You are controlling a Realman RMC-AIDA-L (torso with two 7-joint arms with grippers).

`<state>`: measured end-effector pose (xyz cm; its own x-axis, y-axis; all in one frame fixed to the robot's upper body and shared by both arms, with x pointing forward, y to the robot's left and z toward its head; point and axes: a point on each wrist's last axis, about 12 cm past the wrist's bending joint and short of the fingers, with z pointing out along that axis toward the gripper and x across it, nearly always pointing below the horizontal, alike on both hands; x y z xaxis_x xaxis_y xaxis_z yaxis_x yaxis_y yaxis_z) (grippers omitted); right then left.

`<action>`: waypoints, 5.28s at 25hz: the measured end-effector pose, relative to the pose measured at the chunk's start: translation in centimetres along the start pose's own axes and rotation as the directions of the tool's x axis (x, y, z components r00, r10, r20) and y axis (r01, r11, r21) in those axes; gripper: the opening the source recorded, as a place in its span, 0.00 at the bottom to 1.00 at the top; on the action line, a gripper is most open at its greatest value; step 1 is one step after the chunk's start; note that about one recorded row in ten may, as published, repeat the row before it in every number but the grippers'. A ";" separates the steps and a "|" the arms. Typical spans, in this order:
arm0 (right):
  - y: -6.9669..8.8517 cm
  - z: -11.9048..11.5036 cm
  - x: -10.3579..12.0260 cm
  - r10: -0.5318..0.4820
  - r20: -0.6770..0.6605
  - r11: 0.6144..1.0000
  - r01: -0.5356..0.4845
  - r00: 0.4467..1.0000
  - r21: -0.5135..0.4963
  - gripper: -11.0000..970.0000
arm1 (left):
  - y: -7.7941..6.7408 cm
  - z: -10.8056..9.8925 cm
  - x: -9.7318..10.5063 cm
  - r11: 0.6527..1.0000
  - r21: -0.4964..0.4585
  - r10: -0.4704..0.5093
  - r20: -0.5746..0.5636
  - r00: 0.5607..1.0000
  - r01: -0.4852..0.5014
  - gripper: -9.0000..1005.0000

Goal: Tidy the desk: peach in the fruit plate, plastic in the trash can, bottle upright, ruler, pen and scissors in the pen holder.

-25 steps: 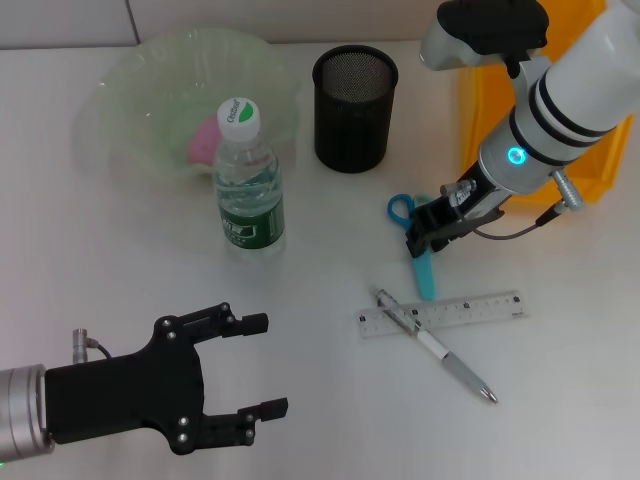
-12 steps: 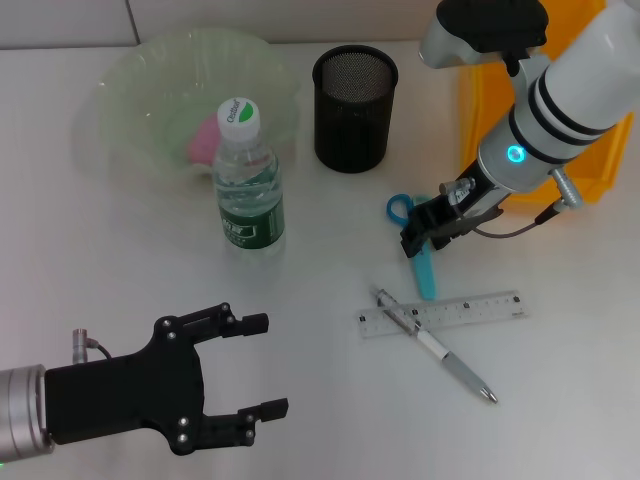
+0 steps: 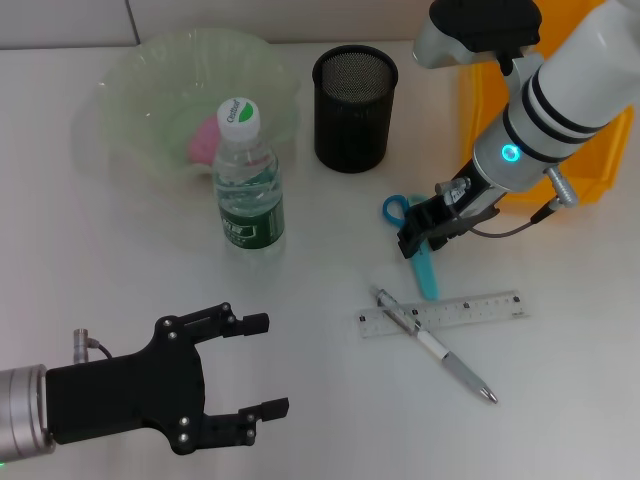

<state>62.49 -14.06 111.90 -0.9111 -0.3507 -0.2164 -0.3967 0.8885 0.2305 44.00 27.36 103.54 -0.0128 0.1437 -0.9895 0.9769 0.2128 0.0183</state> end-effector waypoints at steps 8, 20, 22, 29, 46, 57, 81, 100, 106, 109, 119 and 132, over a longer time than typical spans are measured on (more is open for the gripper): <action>-0.1 0.1 0.1 0.000 -0.004 1.000 0.000 1.000 0.005 0.38 | 0.0 0.0 0.0 1.000 0.001 0.000 -0.001 1.000 0.000 0.80; 0.1 0.3 -0.1 -0.002 -0.019 1.000 0.003 1.000 0.012 0.34 | 0.0 0.0 0.0 1.000 0.000 0.000 -0.002 1.000 0.000 0.80; 0.0 0.3 -0.1 -0.005 -0.019 1.000 0.005 1.000 0.012 0.33 | 0.0 0.0 0.0 1.000 0.000 -0.001 -0.002 1.000 0.001 0.80; 0.4 0.4 0.0 -0.043 -0.025 0.999 0.044 0.999 0.032 0.31 | 0.0 0.0 -0.1 1.000 0.000 0.000 0.008 1.000 0.000 0.80; 0.8 -2.4 0.3 -0.060 0.066 0.997 0.064 0.996 -0.050 0.23 | 0.0 0.0 -0.1 1.000 0.002 0.001 0.011 1.000 -0.001 0.80; -0.7 -10.3 1.8 -0.061 0.383 0.978 0.132 0.922 -0.160 0.23 | 0.0 0.0 -0.1 1.000 0.001 0.001 0.010 1.000 -0.001 0.80; -4.4 -3.0 -2.1 -0.023 0.905 0.942 0.311 0.426 -0.123 0.23 | 0.1 0.1 -0.1 1.000 -0.001 0.002 0.005 1.000 -0.002 0.80; -3.9 0.0 -1.8 -0.103 0.868 0.952 0.301 0.486 -0.056 0.23 | -0.3 0.3 0.4 1.000 -0.004 -0.003 0.000 1.000 0.003 0.80; -3.8 0.3 -1.7 -0.160 0.864 0.944 0.330 0.477 -0.007 0.23 | -0.2 0.3 0.4 1.000 -0.002 -0.002 0.002 1.000 0.002 0.80; -3.8 0.5 -1.7 -0.168 0.861 0.944 0.329 0.480 0.001 0.23 | -0.2 0.4 0.4 1.000 -0.002 -0.001 0.001 1.000 0.001 0.80; -3.8 0.9 -1.5 -0.178 0.853 0.945 0.328 0.491 0.008 0.23 | -0.1 0.4 0.4 1.000 -0.004 -0.001 -0.001 1.000 0.001 0.80; -4.1 1.0 -0.1 -0.136 0.868 0.937 0.347 0.477 -0.044 0.41 | -0.4 0.4 0.6 1.000 -0.011 0.000 0.000 1.000 0.000 0.80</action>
<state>64.32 -17.36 110.08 -0.2841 -0.0308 -0.9583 -0.6928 0.6975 0.1830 43.68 27.01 102.86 -0.0127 0.1442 -0.9895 0.9745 0.2234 0.0200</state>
